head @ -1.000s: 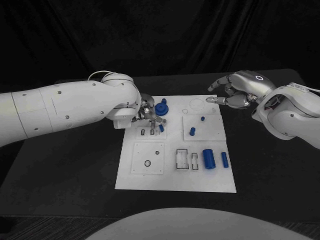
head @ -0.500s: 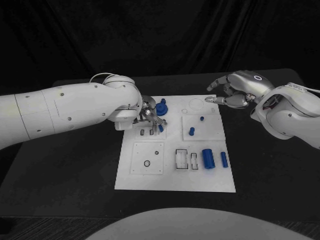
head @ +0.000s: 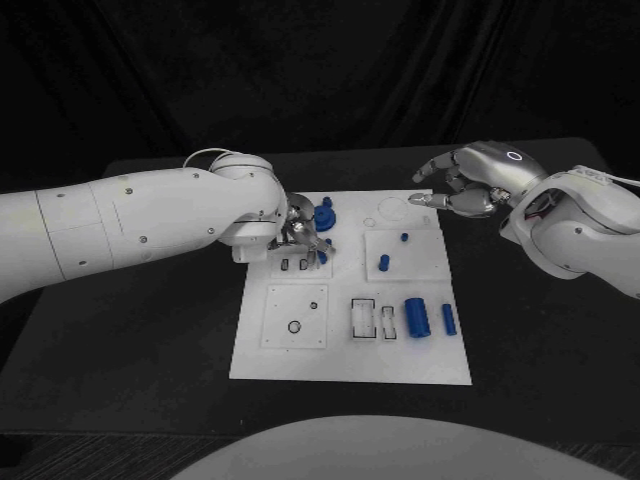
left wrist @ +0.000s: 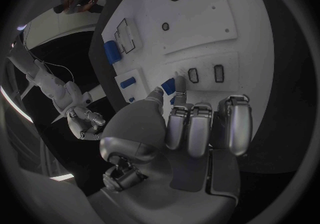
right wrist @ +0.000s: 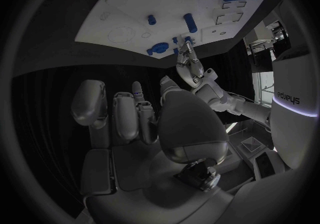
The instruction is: Assemble the parts on the task board
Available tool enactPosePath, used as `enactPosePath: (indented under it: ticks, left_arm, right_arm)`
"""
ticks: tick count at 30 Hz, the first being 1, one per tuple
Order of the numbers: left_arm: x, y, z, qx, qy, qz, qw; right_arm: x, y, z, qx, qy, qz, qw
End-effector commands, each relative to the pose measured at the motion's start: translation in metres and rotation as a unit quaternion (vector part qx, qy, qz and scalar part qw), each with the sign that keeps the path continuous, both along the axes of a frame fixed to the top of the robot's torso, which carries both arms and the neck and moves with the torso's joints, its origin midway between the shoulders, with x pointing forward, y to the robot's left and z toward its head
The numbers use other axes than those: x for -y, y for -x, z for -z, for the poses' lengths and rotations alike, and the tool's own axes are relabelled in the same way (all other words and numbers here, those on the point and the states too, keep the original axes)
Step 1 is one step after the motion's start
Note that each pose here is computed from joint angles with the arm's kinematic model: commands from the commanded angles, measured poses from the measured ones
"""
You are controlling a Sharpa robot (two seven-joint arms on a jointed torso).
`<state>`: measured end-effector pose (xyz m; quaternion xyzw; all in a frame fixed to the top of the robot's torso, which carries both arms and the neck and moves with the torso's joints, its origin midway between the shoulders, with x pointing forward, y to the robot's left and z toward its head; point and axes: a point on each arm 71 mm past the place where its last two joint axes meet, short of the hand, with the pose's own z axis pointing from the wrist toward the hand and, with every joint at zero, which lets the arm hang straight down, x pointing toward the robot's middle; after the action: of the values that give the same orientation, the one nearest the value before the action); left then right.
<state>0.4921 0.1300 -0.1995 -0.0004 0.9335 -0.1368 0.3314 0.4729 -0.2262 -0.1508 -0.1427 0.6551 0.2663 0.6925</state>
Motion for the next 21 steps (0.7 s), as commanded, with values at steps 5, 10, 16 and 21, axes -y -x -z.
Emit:
enactPosePath:
  ticks: [5,10,16,21]
  left_arm:
    - [0.0043,0.0014,0.0013,-0.005,0.008,0.013,1.0]
    - [0.0047,0.0012,0.0017,-0.004,0.009,0.013,1.0]
    - [0.0041,0.0009,0.0022,-0.004,0.01,0.012,1.0]
    - [0.003,0.0007,0.0025,-0.005,0.01,0.011,1.0]
  right_arm:
    - [-0.0003,0.0004,0.0002,0.005,-0.001,-0.001,1.0]
    - [-0.0004,0.0,0.0003,0.005,-0.001,0.0,1.0]
    - [-0.0004,-0.0007,0.0005,0.004,0.0,0.001,1.0]
    - [0.0,-0.0012,0.0009,0.003,0.001,0.002,1.0]
